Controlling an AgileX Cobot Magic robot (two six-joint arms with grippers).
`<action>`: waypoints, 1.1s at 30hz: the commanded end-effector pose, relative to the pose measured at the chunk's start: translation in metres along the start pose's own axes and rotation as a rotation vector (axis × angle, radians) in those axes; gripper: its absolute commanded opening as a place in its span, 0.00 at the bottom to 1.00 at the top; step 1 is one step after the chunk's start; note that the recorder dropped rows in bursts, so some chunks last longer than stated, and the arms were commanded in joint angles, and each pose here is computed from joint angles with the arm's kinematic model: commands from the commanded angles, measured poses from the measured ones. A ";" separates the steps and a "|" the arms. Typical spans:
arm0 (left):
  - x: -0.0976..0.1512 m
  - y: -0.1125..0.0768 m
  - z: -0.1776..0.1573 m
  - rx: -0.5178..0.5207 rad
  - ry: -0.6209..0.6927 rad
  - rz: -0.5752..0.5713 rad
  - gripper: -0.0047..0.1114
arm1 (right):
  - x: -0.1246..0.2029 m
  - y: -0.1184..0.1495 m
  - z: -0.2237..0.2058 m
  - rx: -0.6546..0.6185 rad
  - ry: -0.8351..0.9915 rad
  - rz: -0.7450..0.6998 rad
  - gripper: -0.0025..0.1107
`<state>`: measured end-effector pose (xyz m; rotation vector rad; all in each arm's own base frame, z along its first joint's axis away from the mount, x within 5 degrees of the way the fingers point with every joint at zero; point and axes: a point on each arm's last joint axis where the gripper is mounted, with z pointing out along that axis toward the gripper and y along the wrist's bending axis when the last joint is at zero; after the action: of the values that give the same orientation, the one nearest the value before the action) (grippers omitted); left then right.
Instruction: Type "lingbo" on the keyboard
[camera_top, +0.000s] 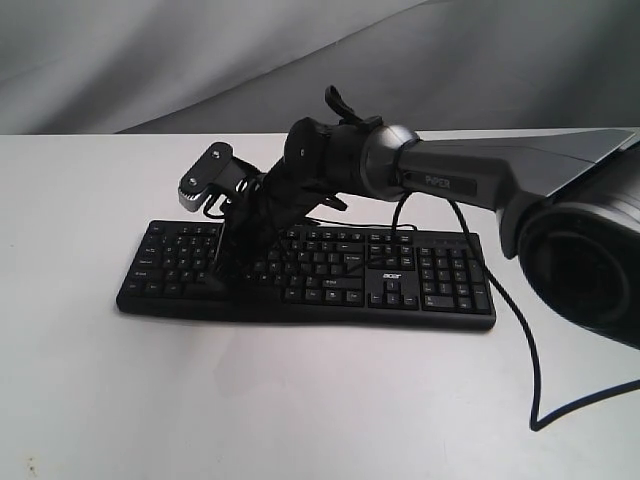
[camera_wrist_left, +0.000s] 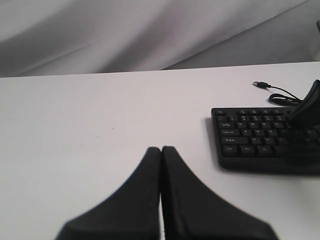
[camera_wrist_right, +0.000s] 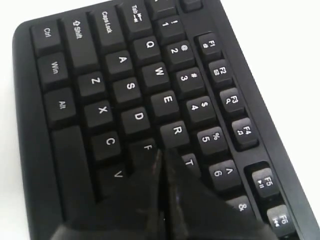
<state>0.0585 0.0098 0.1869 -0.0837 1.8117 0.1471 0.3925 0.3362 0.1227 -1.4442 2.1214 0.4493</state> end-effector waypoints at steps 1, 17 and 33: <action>0.001 0.000 0.001 0.001 0.006 -0.006 0.04 | -0.003 0.000 -0.002 -0.002 -0.007 -0.002 0.02; 0.001 0.000 0.001 0.001 0.006 -0.006 0.04 | 0.000 0.001 0.002 -0.009 0.004 0.004 0.02; 0.001 0.000 0.001 0.001 0.006 -0.006 0.04 | -0.002 0.007 -0.013 -0.057 0.061 -0.007 0.02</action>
<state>0.0585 0.0098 0.1869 -0.0837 1.8117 0.1471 0.3853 0.3329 0.1325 -1.5046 2.1623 0.4704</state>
